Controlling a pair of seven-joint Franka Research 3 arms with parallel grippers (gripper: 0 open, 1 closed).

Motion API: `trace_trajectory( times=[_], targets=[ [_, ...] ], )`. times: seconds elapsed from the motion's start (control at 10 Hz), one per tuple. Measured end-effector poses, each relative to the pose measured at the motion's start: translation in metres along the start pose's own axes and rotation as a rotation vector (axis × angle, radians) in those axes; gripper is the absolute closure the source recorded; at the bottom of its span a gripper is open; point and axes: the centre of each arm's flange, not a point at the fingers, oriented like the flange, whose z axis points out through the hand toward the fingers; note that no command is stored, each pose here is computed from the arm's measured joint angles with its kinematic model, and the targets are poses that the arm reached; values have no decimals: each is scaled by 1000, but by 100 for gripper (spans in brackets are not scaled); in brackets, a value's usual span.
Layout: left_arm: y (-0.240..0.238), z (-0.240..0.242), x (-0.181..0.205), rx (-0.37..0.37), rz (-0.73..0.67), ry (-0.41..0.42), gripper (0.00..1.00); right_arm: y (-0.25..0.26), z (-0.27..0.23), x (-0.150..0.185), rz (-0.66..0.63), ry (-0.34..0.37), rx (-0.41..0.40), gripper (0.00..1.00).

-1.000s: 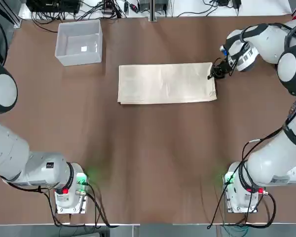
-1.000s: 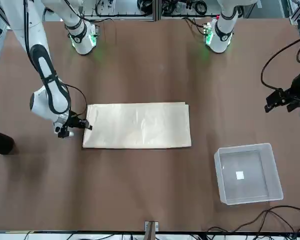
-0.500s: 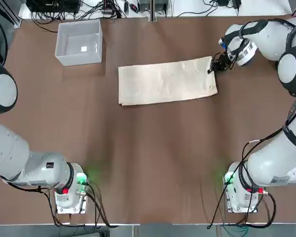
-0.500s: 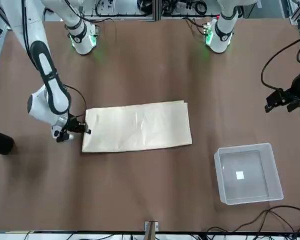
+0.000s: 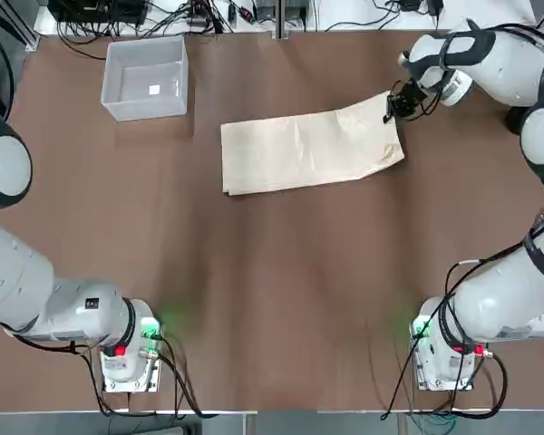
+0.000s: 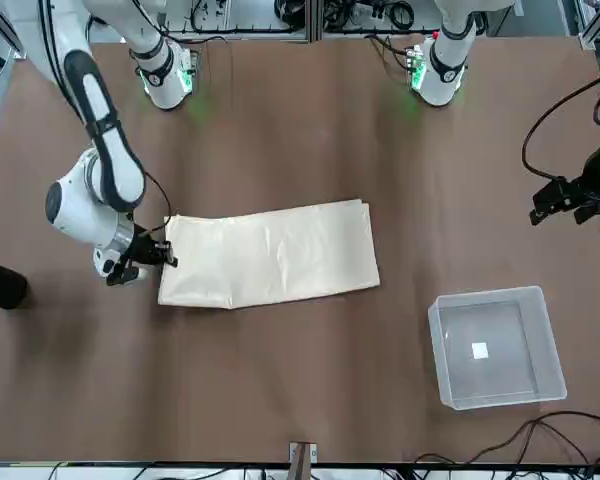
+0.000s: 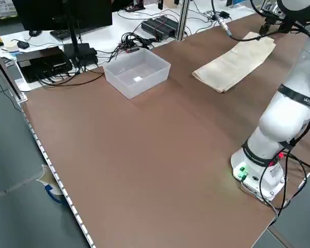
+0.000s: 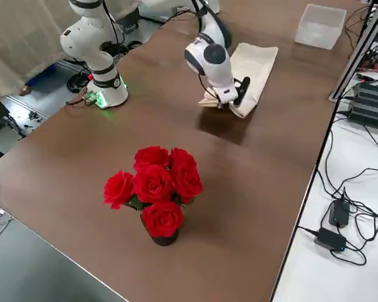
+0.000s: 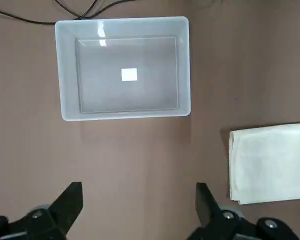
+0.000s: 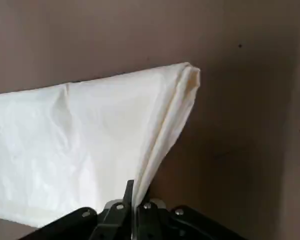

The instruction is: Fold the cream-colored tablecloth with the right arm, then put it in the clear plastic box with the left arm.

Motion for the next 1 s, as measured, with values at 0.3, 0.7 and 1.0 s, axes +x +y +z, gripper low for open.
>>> trace_trajectory(
  times=[0.3, 0.7, 1.0],
  targets=[
    [0, 0, 0, 0, 0, 0, 0, -60, -24, 8, 71, -74, -84, 96],
    [0, 0, 0, 0, -1, 0, 0, -156, -34, 11, 101, -45, -114, 96],
    [-1, 0, 0, 0, -1, 1, 0, -224, -44, 6, 113, 5, -125, 96]
  ],
)
